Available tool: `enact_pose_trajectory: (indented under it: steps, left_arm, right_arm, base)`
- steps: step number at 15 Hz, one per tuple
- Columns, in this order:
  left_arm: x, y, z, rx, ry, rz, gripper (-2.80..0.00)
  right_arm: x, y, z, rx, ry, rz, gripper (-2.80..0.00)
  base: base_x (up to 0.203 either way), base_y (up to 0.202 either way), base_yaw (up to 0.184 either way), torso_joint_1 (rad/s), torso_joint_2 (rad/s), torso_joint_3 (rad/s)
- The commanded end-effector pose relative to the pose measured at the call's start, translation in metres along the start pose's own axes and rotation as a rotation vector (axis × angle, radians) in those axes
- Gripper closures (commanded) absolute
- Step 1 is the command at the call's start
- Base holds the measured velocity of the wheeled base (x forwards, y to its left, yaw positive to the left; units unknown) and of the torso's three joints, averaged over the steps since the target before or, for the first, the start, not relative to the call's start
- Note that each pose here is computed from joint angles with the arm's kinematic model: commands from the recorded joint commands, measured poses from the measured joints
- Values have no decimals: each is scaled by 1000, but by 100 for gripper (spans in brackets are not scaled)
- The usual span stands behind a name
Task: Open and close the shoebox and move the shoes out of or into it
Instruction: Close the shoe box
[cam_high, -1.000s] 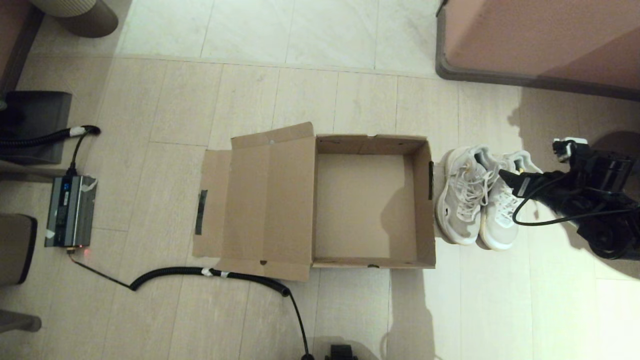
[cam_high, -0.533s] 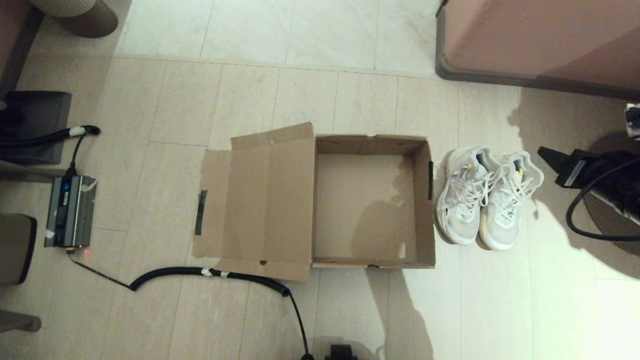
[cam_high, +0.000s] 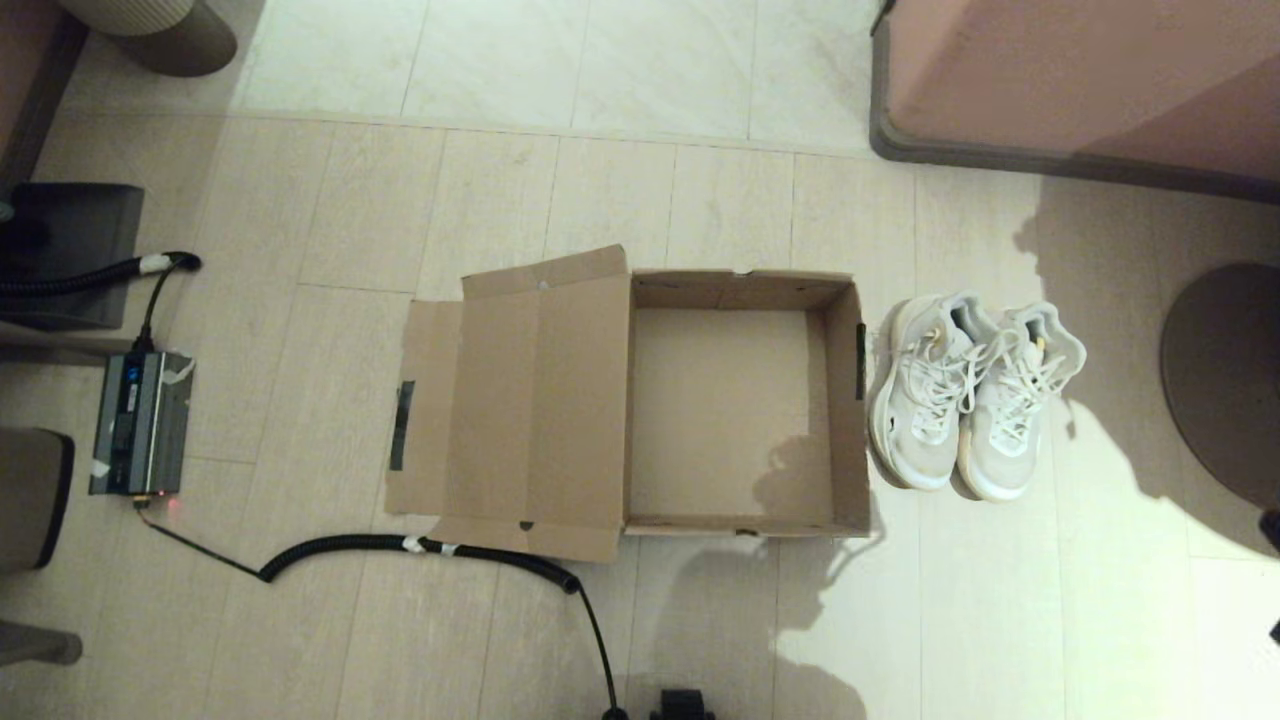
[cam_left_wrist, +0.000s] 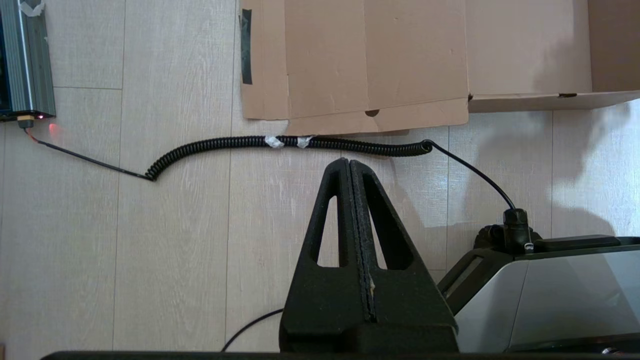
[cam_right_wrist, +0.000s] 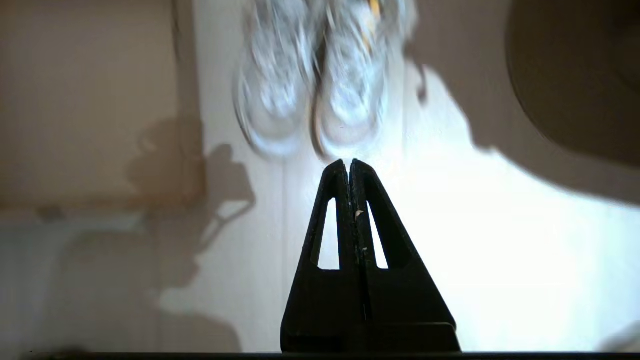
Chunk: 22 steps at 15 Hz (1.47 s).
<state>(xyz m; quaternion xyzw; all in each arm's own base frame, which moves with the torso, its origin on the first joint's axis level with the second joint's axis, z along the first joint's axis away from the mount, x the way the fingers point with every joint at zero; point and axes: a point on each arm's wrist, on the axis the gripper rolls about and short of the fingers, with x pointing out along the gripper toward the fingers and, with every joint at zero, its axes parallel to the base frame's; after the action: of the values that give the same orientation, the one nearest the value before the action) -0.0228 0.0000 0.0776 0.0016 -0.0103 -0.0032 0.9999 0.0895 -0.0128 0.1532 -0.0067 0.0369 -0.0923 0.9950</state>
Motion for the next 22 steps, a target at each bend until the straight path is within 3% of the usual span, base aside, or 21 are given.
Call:
enact_pose_trajectory:
  steps: [1, 5, 7, 8, 14, 18, 20, 22]
  left_arm:
    - [0, 0, -2, 0, 5, 0, 0]
    - [1, 0, -2, -1, 8, 0, 0]
    - [1, 0, -2, -2, 7, 0, 0]
    - [0, 0, -2, -2, 6, 0, 0]
    - [1, 0, -2, 2, 7, 0, 0]
    - [0, 0, -2, 3, 13, -1, 0]
    - [0, 0, -2, 4, 18, -1, 0]
    - [0, 0, -2, 3, 14, -1, 0]
  right_arm:
    - [-31, -2, -20, -11, -26, -13, 0]
    - [-76, -3, -61, -24, 90, 12, 0]
    - [-85, -3, -73, 12, 109, 16, 0]
    - [-85, -3, -79, 37, 166, 15, 0]
    - [-84, -3, -81, 18, 179, 38, 0]
    - [-83, -2, -82, -42, 221, 178, 0]
    - [-87, -3, -82, -27, 173, 174, 0]
    - [-96, -4, -84, -19, 48, 162, 0]
  base:
    - [0, 0, 0, 0, 0, 0]
    - [0, 0, 0, 0, 0, 0]
    - [0, 0, 0, 0, 0, 0]
    - [0, 0, 0, 0, 0, 0]
    - [0, 0, 0, 0, 0, 0]
    - [0, 0, 0, 0, 0, 0]
    - [0, 0, 0, 0, 0, 0]
    - [0, 0, 0, 0, 0, 0]
